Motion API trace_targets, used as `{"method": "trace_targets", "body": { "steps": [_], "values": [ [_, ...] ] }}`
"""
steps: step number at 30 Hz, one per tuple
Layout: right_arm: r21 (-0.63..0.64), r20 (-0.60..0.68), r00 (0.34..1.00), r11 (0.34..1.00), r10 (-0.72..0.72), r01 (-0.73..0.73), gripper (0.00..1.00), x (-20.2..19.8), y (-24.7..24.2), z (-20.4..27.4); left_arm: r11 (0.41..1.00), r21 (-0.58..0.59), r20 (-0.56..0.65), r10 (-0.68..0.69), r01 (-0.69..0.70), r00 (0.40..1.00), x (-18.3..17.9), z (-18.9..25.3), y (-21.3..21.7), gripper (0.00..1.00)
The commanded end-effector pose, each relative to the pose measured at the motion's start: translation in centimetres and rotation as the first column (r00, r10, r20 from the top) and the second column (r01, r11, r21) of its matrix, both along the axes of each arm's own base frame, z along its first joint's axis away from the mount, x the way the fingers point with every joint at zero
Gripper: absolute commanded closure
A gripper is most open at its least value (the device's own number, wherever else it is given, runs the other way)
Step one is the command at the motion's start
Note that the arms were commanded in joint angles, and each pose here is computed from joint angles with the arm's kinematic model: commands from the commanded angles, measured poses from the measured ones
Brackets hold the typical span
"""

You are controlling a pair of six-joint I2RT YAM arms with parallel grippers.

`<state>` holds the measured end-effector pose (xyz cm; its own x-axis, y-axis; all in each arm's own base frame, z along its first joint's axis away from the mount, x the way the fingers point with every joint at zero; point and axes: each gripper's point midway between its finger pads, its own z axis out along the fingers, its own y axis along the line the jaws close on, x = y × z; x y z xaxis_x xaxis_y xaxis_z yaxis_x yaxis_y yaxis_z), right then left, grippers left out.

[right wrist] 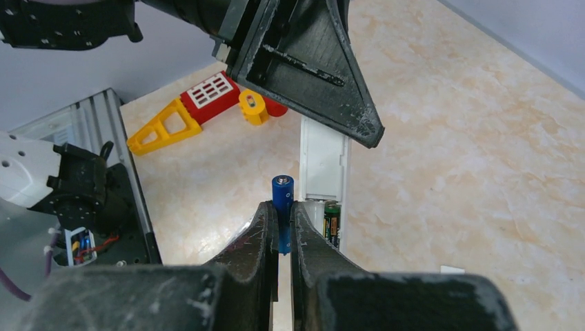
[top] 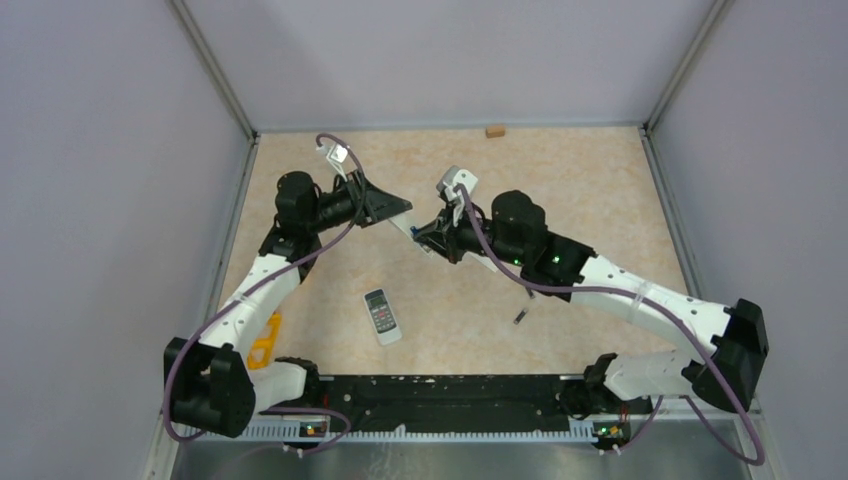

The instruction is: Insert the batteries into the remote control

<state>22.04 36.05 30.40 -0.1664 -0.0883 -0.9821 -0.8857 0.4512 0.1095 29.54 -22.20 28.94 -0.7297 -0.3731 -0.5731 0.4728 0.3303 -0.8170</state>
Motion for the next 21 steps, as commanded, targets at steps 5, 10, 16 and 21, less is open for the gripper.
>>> {"method": "trace_targets", "body": {
  "steps": [5, 10, 16, 21],
  "values": [
    [-0.023, 0.129, 0.991, 0.999, -0.041, 0.045, 1.0, 0.6, 0.4, 1.5, 0.996, -0.066, 0.081, -0.046, 0.051, 0.996, -0.5, 3.9, -0.5, 1.0],
    [-0.049, 0.143, 0.989, 0.998, -0.044, 0.051, 1.0, 0.7, 0.4, 1.0, 0.996, -0.071, 0.085, -0.055, 0.062, 0.995, -0.7, 4.1, -0.5, 1.0],
    [-0.081, 0.157, 0.987, 0.996, -0.025, 0.038, 1.0, 0.5, 0.6, 0.2, 0.994, -0.083, 0.078, -0.067, 0.073, 0.995, -0.9, 4.4, -0.6, 1.0],
    [-0.129, 0.152, 0.988, 0.991, -0.004, 0.024, 1.0, 0.2, 0.5, -0.9, 0.991, -0.102, 0.064, -0.082, 0.088, 0.995, -1.2, 4.9, -0.7, 1.0]
  ]
}}
